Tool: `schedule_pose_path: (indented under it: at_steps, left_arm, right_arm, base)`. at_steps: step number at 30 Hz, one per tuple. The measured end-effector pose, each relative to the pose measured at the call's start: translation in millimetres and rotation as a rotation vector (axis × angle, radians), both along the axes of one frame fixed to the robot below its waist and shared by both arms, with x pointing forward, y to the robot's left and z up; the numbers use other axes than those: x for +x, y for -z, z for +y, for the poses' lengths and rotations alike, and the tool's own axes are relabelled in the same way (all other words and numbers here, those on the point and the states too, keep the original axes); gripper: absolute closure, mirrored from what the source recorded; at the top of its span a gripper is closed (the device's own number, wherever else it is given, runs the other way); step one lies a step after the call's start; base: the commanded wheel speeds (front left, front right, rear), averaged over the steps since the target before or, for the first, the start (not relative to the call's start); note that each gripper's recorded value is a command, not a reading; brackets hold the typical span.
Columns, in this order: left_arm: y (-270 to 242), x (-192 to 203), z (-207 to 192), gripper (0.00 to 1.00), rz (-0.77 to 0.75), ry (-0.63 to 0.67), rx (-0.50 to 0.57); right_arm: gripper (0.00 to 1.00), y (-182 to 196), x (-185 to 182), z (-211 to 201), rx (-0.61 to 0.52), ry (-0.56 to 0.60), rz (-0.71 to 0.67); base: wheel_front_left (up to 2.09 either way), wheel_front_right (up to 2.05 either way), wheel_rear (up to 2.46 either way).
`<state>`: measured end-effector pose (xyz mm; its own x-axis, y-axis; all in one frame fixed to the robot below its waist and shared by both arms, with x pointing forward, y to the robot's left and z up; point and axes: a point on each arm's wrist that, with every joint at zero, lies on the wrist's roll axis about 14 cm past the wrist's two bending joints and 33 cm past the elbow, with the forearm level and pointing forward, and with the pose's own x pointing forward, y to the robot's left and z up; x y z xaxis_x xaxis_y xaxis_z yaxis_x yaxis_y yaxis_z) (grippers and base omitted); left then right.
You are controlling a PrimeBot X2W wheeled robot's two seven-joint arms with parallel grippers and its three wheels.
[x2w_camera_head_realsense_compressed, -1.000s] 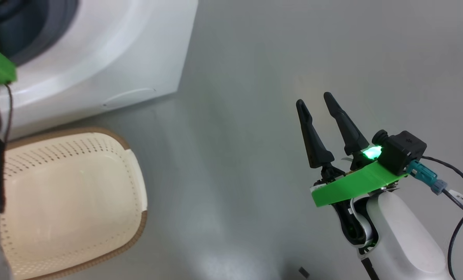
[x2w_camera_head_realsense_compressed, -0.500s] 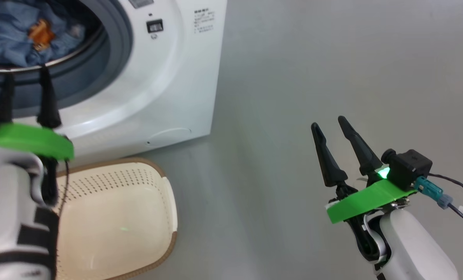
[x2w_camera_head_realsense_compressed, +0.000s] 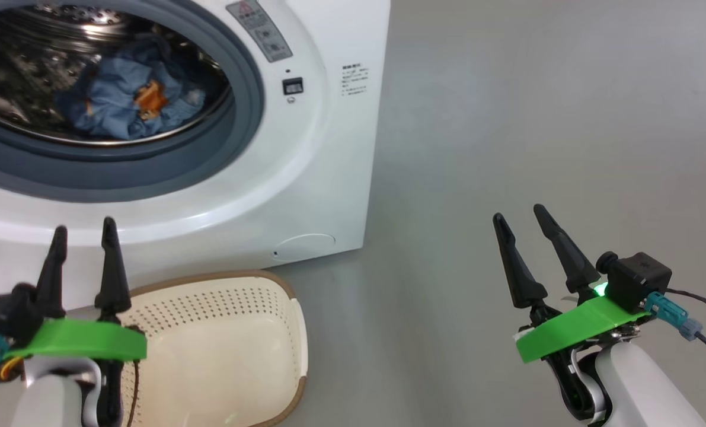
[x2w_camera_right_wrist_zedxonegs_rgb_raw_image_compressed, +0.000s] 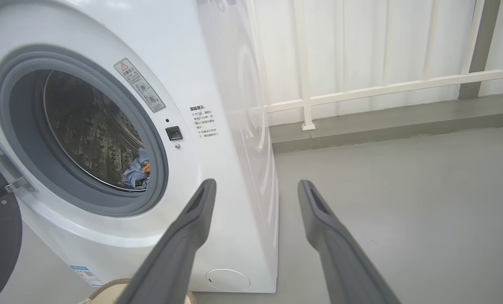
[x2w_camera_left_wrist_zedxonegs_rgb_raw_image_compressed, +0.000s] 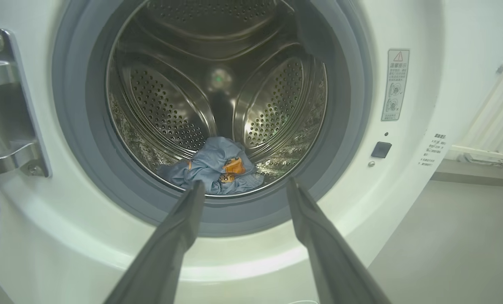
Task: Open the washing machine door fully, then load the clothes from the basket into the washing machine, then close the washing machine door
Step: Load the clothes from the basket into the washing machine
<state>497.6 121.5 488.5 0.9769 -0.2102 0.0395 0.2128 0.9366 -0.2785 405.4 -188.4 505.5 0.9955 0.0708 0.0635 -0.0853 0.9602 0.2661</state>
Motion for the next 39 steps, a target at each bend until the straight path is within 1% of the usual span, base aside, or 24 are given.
schedule_pose_path:
  at_steps: [5, 12, 16, 39]
  left_arm:
    - [-6.4, -22.8, 13.2, 0.00, -0.021, -0.029, 0.025]
    - [-15.4, -52.3, 21.4, 0.00, -0.041, -0.070, 0.009]
    - [-16.8, -62.3, 22.2, 0.00, -0.043, -0.086, -0.006]
    - [-17.5, -70.3, 27.5, 0.00, -0.045, -0.104, -0.017]
  right_arm:
    - [0.00, -8.6, -1.5, 5.9, -0.005, -0.021, -0.024]
    - [0.00, -13.5, -8.8, 9.0, -0.019, -0.042, -0.037]
    - [0.00, -17.7, -9.1, 10.7, -0.020, -0.048, -0.049]
    - [0.00, -19.8, -10.5, 10.2, -0.033, -0.055, -0.054]
  base:
    - [0.00, 0.00, 0.00]
    - [0.00, 0.00, 0.00]
    - [0.00, 0.00, 0.00]
    - [0.00, 0.00, 0.00]
